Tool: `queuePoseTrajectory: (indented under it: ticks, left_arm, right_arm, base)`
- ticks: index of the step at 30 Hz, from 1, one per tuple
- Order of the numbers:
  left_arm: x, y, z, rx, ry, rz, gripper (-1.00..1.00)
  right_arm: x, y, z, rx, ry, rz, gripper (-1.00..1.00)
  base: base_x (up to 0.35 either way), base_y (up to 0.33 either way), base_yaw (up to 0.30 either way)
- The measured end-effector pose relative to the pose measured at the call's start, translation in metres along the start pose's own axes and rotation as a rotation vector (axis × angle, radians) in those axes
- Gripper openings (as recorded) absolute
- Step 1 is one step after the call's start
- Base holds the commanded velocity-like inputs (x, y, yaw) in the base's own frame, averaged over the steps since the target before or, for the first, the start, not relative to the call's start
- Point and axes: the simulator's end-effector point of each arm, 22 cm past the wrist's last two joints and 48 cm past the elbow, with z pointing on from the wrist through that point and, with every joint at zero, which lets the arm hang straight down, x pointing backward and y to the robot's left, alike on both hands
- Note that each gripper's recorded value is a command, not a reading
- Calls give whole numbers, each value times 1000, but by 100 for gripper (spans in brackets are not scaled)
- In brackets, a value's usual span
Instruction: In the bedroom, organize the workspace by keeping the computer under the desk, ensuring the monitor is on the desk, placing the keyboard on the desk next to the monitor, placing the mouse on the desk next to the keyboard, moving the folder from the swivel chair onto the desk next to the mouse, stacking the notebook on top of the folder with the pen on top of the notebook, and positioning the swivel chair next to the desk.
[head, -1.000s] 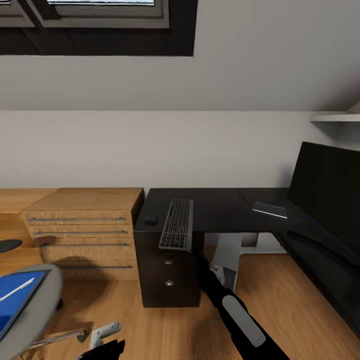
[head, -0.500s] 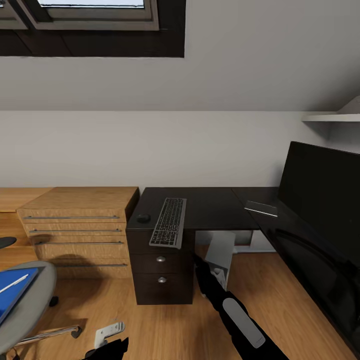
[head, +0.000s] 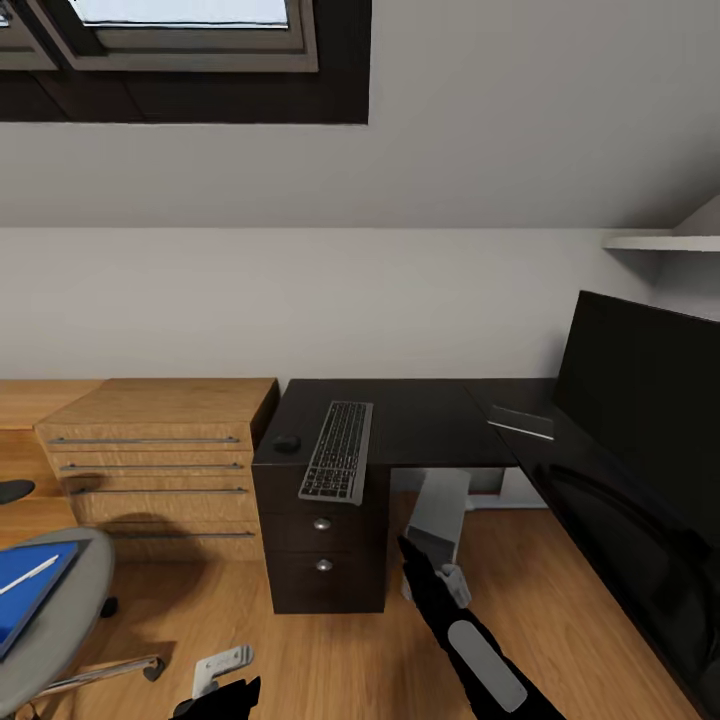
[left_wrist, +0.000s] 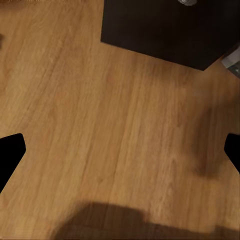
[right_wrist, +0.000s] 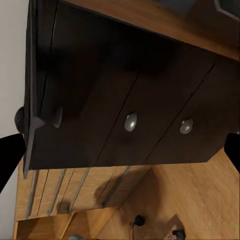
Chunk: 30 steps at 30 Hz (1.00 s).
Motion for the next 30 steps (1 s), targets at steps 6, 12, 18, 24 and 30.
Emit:
queuePoseTrajectory:
  ticks: [6,12,18,24,30]
  left_arm:
    - [9,3,-4,-13,37,0,100]
    - [16,6,-9,-24,67,-1,100]
    - [22,13,-12,-43,74,-11,100]
    - [36,30,-10,-86,12,-32,100]
    - [56,42,-15,-116,-6,-18,100]
  right_arm:
    - [-27,-41,-7,102,-118,-105,100]
    - [-47,-95,-26,226,-197,-259,100]
    - [-57,-133,-48,318,-216,-408,100]
    - [-71,-182,-82,443,-225,-501,100]
    - [-74,-184,-95,455,-217,-593,100]
  base:
    - [0,0,0]
    - [0,0,0]
    - [0,0,0]
    - [0,0,0]
    - [0,0,0]
